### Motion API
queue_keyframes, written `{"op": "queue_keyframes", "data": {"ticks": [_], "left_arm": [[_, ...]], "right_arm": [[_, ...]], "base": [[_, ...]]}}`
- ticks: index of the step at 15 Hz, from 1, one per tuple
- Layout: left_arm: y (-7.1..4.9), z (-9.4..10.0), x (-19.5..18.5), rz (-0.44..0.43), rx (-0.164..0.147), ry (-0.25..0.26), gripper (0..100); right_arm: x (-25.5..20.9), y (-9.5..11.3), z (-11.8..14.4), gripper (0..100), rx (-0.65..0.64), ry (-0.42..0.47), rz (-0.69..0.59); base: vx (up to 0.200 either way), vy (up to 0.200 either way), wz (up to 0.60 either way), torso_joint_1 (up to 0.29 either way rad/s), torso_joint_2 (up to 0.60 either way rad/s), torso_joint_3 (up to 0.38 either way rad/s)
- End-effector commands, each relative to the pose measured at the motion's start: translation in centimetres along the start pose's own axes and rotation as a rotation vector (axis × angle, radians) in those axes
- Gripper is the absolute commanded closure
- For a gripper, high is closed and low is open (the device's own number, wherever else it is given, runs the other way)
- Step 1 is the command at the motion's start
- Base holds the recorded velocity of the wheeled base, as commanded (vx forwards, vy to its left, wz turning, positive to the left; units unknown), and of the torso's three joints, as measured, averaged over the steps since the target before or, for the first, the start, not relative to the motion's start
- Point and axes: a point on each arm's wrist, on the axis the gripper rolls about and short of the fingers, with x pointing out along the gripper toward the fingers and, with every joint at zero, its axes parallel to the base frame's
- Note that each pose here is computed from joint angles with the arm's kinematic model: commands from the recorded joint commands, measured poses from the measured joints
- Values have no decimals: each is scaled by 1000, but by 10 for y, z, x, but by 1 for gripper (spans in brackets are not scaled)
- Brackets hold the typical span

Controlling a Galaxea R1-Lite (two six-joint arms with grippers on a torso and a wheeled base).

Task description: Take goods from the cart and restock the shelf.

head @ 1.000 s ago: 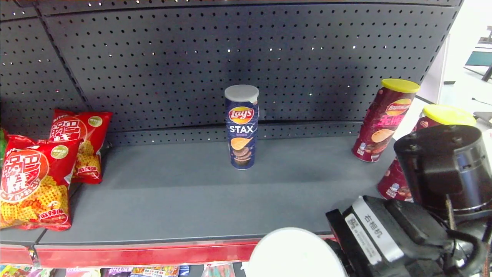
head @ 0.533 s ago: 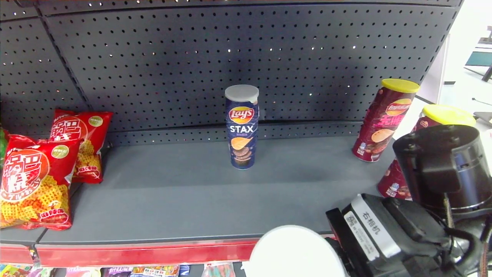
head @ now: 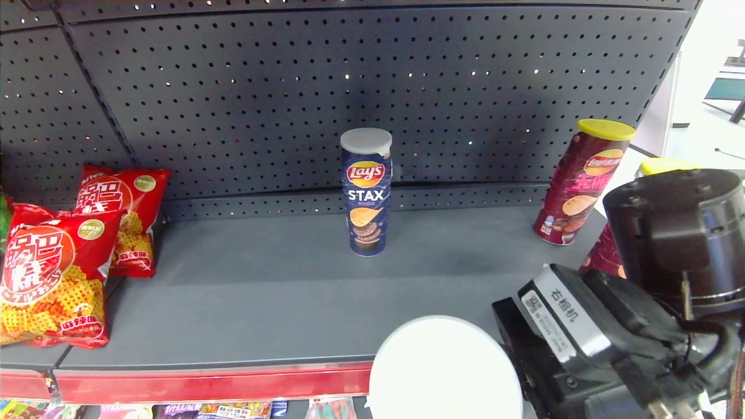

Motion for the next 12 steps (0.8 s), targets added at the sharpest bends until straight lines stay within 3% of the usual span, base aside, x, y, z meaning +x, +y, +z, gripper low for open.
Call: {"op": "queue_keyframes", "data": {"ticks": [1,4,5,6,7,8,10,11,12], "left_arm": [[0,0,0,-15,18,-4,0],[0,1,0,-19,17,-10,0],[1,17,-3,-18,16,-73,0],[7,78,2,-52,0,-213,0],[11,110,19,-130,-68,-268,0],[13,133,28,-138,-114,-285,0],[12,157,49,-180,-58,-230,0],[8,168,66,-263,-26,-189,0],[3,174,84,-375,-17,-146,0]], "right_arm": [[0,0,1,100,-4,-3,1],[-2,2,-1,100,0,0,1],[-3,4,-1,100,-1,-1,0],[-4,5,-2,100,1,0,1],[-4,5,-2,100,2,1,1],[-3,6,-4,100,4,5,7],[-4,6,-3,100,3,2,2],[-5,6,-3,100,2,1,1],[-5,5,-1,100,1,-2,0]], "base": [[0,0,0,0,0,0],[0,0,0,0,0,0],[0,0,0,0,0,0],[0,0,0,0,0,0],[0,0,0,0,0,0],[0,0,0,0,0,0],[0,0,0,0,0,0],[0,0,0,0,0,0],[0,0,0,0,0,0]]}}
